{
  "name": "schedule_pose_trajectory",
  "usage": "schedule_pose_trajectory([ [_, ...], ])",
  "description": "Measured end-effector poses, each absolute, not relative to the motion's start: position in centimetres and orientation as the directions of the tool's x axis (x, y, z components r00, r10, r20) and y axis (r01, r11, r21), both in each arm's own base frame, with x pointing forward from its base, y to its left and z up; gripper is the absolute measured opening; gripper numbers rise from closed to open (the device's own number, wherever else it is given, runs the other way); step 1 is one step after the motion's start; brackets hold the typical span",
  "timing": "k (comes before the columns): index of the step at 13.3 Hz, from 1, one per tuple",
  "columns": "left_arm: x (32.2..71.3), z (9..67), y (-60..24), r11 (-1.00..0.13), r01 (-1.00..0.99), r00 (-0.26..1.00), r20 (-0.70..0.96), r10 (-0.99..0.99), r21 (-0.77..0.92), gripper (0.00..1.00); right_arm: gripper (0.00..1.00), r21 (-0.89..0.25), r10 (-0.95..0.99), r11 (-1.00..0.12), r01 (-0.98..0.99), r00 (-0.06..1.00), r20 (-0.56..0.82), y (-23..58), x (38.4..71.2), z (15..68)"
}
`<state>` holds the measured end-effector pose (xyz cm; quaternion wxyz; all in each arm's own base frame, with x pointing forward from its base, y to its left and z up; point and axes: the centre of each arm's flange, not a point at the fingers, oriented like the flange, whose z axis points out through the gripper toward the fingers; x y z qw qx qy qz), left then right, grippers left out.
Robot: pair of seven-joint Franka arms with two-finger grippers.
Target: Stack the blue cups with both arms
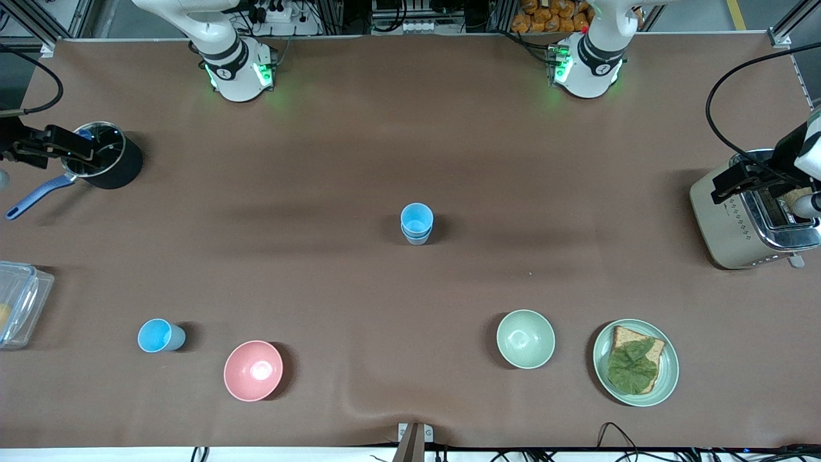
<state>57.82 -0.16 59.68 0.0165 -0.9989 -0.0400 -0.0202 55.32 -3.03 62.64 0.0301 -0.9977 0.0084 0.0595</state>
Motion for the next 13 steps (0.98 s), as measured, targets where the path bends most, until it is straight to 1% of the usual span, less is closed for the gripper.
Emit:
schedule_pose_trajectory([
  [13, 57.43, 59.84, 0.2, -0.996, 0.09, 0.996, 0.019, 0.09, -0.022, 1.0, 1.0, -0.052, -0.002, -0.999, -0.007, 0.996, -0.086, -2.43, 55.55, 63.62],
])
